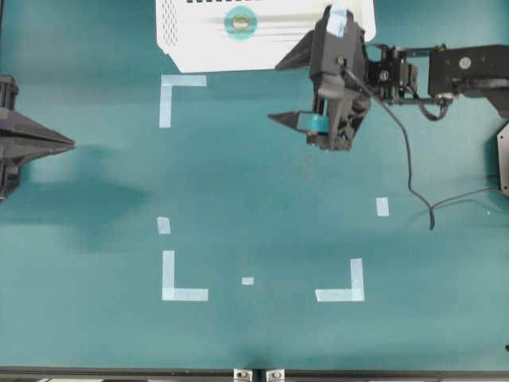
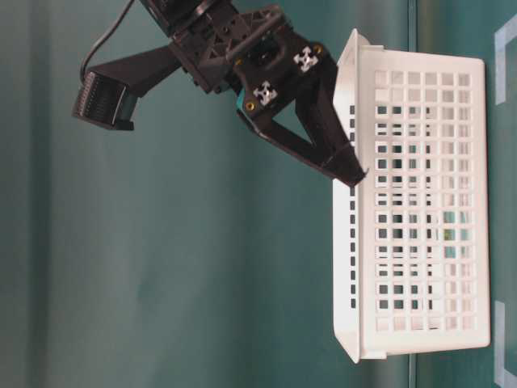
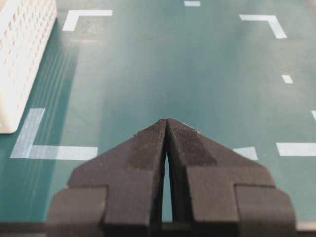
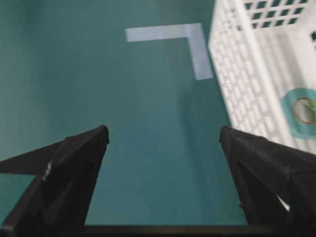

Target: Put the tape in the middle into the white basket.

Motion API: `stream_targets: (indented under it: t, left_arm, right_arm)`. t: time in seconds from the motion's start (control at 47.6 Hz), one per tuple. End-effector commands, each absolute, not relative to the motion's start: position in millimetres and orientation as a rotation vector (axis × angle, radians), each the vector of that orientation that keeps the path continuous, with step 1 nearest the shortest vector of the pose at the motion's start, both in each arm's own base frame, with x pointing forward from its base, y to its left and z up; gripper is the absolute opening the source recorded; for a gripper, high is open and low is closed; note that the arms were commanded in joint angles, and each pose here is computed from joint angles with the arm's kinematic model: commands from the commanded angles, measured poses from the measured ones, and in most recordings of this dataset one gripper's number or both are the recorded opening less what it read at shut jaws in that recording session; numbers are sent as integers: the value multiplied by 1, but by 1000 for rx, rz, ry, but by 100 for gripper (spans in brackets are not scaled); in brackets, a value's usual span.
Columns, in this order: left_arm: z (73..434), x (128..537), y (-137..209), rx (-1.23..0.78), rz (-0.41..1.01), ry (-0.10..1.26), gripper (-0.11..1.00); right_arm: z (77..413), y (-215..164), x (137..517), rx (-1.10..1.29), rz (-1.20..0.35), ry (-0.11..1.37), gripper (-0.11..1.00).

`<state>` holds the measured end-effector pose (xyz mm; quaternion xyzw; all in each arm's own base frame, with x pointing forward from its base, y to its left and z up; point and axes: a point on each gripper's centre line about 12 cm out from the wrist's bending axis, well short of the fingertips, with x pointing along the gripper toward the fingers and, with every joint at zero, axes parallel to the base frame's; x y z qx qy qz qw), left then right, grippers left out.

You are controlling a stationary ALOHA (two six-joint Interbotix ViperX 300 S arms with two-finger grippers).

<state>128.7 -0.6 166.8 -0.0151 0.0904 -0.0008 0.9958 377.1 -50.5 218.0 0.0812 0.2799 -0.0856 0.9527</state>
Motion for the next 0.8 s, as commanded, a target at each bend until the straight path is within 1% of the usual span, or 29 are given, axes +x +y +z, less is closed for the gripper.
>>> stream_targets:
  t: [0.0,0.525,0.778]
  left_arm:
    - [171,130,0,-32,0,173,-11]
    - [171,130,-1,-33,-1,173,-11]
    - [171,130,0,-33,0,173,-11]
  right_arm:
    - [232,-42,378,153,-148,528,99]
    - [221,4,374,120,-30,562,99]
    - [217,9,372,116,-17,574,99]
